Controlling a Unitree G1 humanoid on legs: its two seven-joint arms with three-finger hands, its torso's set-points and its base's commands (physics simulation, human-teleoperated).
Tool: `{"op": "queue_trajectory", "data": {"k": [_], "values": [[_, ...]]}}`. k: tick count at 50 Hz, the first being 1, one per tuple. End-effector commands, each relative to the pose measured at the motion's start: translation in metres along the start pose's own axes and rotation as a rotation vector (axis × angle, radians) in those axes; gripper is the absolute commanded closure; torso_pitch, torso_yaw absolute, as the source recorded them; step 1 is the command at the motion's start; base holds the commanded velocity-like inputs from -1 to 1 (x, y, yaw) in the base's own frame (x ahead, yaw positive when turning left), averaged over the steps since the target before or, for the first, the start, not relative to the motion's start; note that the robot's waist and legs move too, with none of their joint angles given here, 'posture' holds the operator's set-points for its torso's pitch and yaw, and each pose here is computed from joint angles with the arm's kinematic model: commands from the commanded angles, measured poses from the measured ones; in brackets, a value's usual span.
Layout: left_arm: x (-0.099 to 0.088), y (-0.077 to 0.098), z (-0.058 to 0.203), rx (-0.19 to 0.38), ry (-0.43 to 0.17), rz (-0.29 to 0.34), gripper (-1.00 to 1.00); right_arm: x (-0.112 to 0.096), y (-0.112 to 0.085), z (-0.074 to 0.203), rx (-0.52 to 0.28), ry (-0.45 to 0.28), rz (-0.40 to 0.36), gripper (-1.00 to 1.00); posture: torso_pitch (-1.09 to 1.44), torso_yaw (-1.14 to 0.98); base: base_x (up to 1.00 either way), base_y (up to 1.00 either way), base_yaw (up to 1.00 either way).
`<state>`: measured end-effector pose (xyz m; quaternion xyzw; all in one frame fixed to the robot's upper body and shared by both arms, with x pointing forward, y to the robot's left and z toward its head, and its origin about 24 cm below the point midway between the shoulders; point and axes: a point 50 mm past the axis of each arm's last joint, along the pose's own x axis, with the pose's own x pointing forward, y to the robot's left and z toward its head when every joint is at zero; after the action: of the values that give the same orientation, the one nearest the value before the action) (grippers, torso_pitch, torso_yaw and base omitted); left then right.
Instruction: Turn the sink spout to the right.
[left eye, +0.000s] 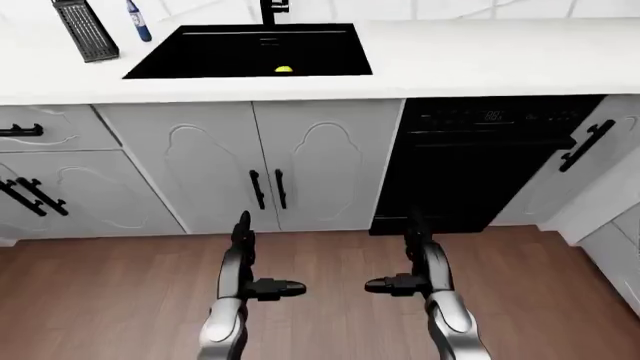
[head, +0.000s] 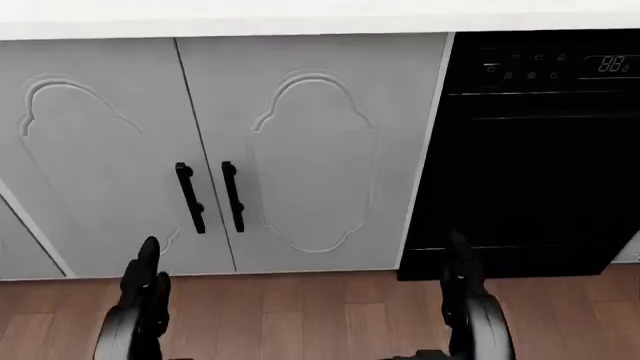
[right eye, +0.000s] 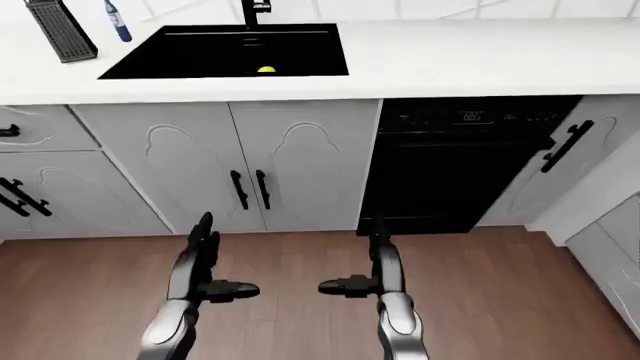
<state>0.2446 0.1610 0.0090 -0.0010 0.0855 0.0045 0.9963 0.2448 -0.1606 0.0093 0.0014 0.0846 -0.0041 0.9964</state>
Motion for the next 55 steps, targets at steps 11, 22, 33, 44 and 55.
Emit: {"op": "queue_trajectory", "data": {"k": [11, 22, 33, 44, 55], "values": [[0.005, 0.001, 0.034, 0.001, -0.175, -0.001, -1.00, 0.005, 0.001, 0.023, 0.000, -0.167, 0.005, -1.00, 0.00, 0.00, 0.00, 0.00, 0.00], [0.007, 0.001, 0.032, 0.005, -0.174, 0.004, -1.00, 0.002, 0.000, 0.025, -0.031, -0.185, -0.006, -1.00, 0.00, 0.00, 0.00, 0.00, 0.00], [0.004, 0.003, 0.035, 0.006, -0.181, 0.007, -1.00, 0.002, 0.000, 0.027, -0.015, -0.192, -0.001, -1.00, 0.00, 0.00, 0.00, 0.39, 0.00], [0.010, 0.003, 0.032, 0.005, -0.170, 0.011, -1.00, 0.007, -0.004, 0.024, -0.007, -0.178, -0.012, -1.00, 0.00, 0.00, 0.00, 0.00, 0.00], [0.080, 0.041, 0.167, 0.048, -0.234, 0.098, -1.00, 0.054, -0.030, 0.136, -0.056, -0.161, 0.011, -1.00, 0.00, 0.00, 0.00, 0.00, 0.00]]}}
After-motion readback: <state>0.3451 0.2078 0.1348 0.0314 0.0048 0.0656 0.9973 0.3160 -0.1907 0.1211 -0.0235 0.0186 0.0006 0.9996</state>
